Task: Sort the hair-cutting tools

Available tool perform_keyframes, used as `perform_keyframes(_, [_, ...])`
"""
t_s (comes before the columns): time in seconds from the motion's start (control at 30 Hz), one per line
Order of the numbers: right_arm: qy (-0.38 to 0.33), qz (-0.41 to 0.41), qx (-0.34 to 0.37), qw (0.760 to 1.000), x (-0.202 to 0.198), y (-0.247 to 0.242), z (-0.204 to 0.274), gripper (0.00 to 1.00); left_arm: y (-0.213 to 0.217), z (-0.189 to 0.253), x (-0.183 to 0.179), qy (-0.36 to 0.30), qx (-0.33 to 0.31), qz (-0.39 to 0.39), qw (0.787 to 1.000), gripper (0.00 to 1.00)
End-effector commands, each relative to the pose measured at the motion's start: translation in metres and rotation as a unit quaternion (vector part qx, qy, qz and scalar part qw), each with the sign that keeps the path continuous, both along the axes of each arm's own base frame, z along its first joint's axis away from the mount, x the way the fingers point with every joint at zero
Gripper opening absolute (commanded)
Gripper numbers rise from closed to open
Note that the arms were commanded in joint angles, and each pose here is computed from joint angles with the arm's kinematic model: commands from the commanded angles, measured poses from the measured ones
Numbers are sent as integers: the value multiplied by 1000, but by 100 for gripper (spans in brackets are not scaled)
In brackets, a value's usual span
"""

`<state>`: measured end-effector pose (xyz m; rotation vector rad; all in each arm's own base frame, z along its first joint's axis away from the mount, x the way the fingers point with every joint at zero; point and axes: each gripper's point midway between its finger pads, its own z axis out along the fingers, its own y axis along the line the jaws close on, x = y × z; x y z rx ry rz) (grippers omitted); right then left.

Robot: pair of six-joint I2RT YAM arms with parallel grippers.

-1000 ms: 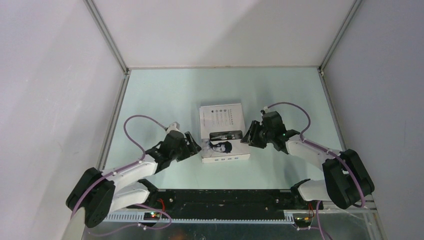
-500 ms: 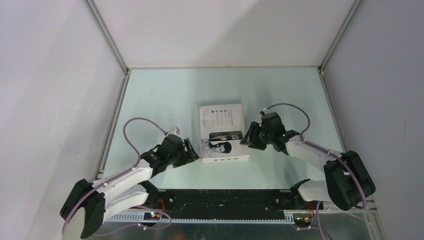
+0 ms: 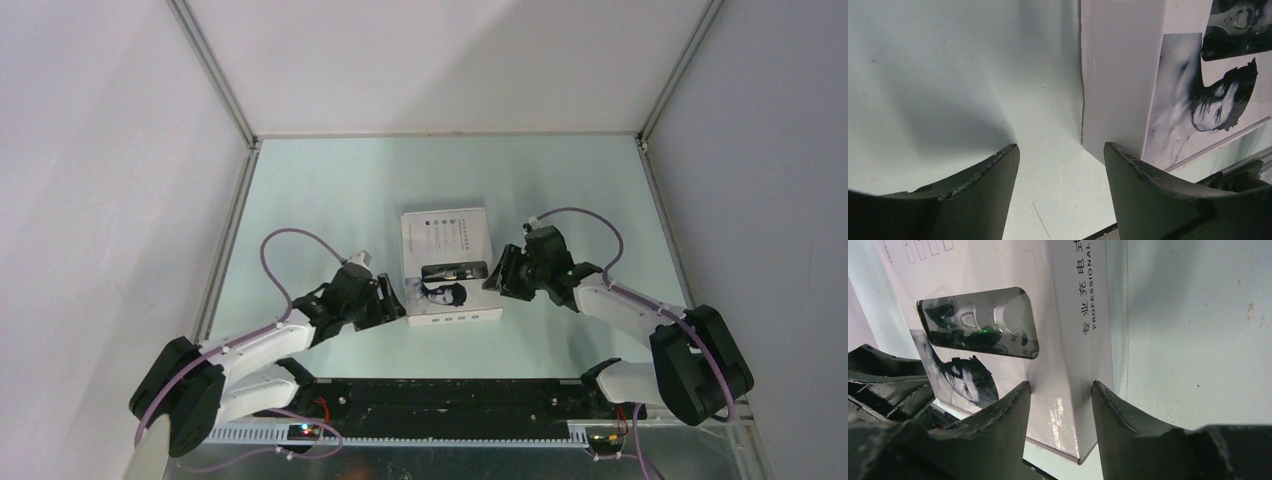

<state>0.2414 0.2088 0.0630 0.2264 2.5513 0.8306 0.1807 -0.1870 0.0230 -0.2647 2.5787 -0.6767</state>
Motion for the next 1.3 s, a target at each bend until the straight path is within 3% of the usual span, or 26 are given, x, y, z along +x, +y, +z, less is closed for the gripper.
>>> perform_keyframes(0.0, [29, 25, 31, 999, -23, 11, 0, 52, -17, -6, -24, 38, -24, -50, 998, 74])
perform_keyframes(0.2, [-6, 9, 18, 1000, -12, -5, 11, 52, 3, 3, -9, 12, 7, -4, 1000, 75])
perform_keyframes(0.33, [-50, -7, 16, 999, 14, -16, 31, 53, 14, 18, 14, -5, -5, 25, 1000, 74])
perform_keyframes(0.57, [-99, -28, 3, 995, 73, -20, 55, 55, 43, 52, 73, -47, 36, 66, 996, 72])
perform_keyframes(0.73, [-122, -36, -6, 992, 116, -17, 67, 55, 47, 53, 120, -39, 52, 74, 995, 70])
perform_keyframes(1.0, [-112, -48, -11, 992, 163, -10, 50, 54, 32, 47, 182, -32, 67, 68, 995, 68])
perform_keyframes(1.27, [-83, -42, -12, 996, 179, -5, 15, 52, 29, 28, 213, -7, 83, 74, 994, 68])
